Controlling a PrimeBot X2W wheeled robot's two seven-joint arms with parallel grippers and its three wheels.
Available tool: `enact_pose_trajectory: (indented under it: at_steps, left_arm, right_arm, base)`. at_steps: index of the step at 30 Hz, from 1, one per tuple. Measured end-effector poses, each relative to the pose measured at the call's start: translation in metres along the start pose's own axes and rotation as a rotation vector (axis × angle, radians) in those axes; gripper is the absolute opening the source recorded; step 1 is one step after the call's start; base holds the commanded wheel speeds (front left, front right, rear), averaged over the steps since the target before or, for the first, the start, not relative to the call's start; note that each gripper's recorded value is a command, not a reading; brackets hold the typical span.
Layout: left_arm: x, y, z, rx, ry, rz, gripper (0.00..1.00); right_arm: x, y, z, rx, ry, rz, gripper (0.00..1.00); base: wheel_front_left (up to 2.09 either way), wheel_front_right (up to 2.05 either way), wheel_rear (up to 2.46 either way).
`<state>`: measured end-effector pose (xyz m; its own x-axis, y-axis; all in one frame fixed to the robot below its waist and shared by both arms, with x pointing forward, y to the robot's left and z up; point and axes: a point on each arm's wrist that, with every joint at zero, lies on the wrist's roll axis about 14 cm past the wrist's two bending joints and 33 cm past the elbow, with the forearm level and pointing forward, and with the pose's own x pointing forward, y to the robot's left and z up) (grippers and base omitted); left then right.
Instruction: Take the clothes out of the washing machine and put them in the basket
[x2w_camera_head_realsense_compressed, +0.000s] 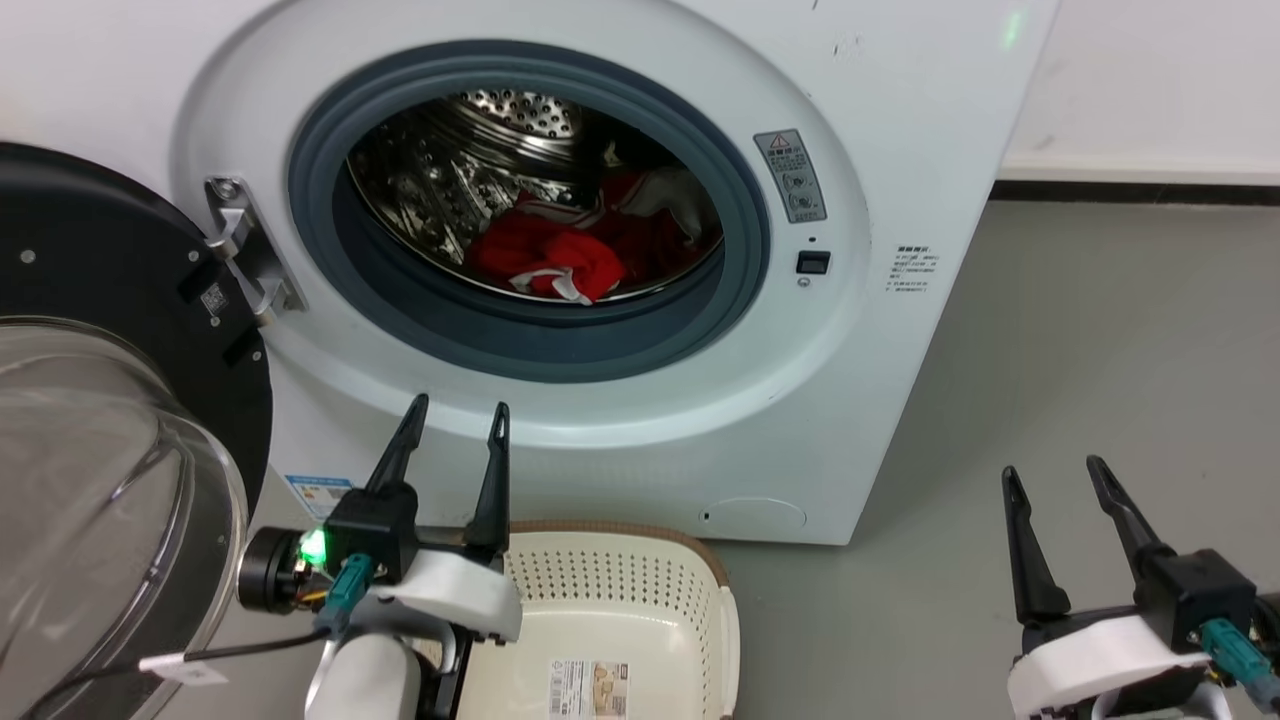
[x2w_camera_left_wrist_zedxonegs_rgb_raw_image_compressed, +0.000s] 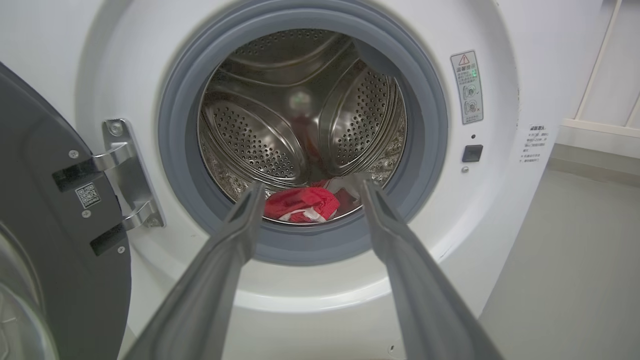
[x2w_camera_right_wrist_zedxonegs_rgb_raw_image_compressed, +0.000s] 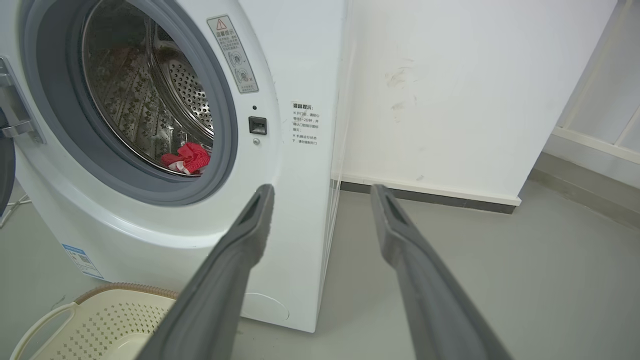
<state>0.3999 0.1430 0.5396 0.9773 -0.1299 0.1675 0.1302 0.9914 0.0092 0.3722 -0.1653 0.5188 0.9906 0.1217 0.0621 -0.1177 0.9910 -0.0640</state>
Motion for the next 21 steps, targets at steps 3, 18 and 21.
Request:
enact_pose_trajectory:
  at_steps: [3, 18, 21]
  left_arm:
    - [0.014, 0.001, -0.003, 0.004, 0.004, 0.004, 1.00]
    - [0.137, 0.001, -0.047, 0.023, 0.049, -0.015, 1.00]
    - [0.161, 0.003, -0.065, 0.034, 0.072, -0.020, 1.00]
  right_arm:
    - [0.008, 0.002, 0.003, 0.000, -0.012, 0.009, 1.00]
    - [0.044, -0.007, -0.036, 0.019, 0.064, -0.008, 1.00]
    - [0.049, -0.014, -0.049, 0.025, 0.085, -0.024, 1.00]
  base:
    - [0.00, 0.00, 0.00]
    - [0.00, 0.00, 0.00]
    - [0.00, 0.00, 0.00]
